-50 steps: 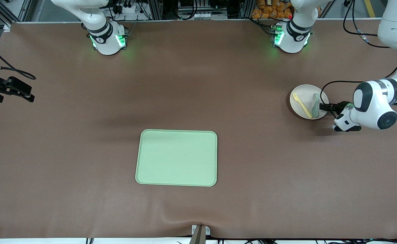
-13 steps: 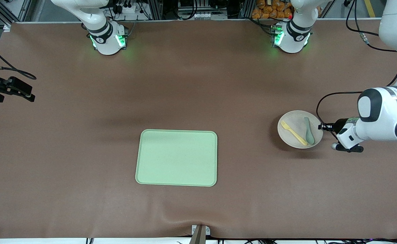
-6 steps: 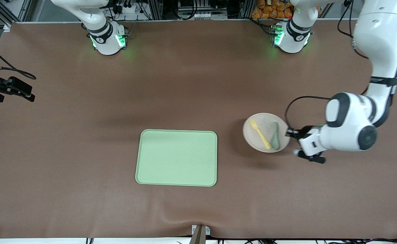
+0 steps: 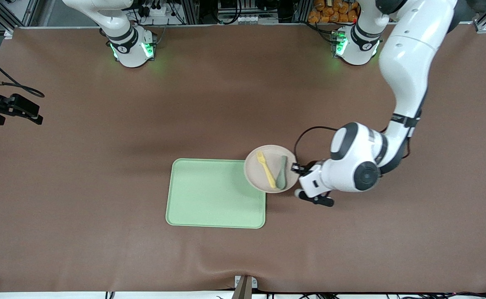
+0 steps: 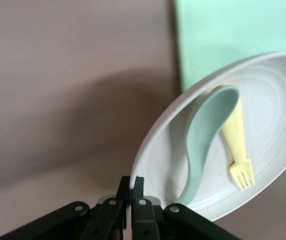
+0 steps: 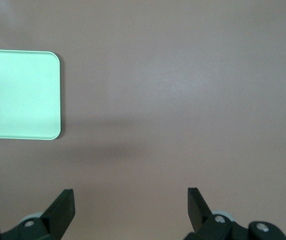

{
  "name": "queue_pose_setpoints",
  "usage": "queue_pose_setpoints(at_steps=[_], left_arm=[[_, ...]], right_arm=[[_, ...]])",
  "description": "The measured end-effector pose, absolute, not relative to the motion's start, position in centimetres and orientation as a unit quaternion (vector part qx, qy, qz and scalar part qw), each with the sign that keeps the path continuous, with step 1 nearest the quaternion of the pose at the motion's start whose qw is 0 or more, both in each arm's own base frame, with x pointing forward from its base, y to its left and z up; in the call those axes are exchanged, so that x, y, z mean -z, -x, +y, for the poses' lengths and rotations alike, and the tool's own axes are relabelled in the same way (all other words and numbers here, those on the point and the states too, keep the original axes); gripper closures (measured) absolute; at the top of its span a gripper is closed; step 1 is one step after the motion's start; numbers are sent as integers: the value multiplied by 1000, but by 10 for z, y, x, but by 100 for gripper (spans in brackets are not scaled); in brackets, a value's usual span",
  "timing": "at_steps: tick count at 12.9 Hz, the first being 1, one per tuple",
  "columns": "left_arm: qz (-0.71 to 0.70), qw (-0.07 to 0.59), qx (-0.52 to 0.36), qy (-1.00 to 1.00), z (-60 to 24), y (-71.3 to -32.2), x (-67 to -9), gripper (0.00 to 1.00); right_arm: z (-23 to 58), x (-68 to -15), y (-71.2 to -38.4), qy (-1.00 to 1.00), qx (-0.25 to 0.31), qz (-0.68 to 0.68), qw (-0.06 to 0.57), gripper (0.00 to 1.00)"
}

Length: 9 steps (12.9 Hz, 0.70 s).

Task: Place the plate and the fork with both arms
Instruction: 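Carry the plate with the left gripper over the green tray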

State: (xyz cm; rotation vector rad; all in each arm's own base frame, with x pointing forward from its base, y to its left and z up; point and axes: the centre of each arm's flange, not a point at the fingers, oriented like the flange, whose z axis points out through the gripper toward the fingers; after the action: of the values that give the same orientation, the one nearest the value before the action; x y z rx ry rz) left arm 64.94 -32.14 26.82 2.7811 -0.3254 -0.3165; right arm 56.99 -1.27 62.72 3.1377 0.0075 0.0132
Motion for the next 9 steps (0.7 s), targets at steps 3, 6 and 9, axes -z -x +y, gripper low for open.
queue_pose_setpoints(at_steps=[3, 6, 9], left_arm=[[-99, 165, 90, -977, -367, -639, -252, 95], [-80, 173, 70, -979, -390, -633, -239, 95], [-62, 181, 58, -980, -410, -634, -233, 95]], right_arm=[[-13, -627, -570, -1000, -4, 2, 2, 0], [-13, -627, -570, -1000, -3, 2, 2, 0], [-13, -627, -570, -1000, -3, 2, 2, 0]])
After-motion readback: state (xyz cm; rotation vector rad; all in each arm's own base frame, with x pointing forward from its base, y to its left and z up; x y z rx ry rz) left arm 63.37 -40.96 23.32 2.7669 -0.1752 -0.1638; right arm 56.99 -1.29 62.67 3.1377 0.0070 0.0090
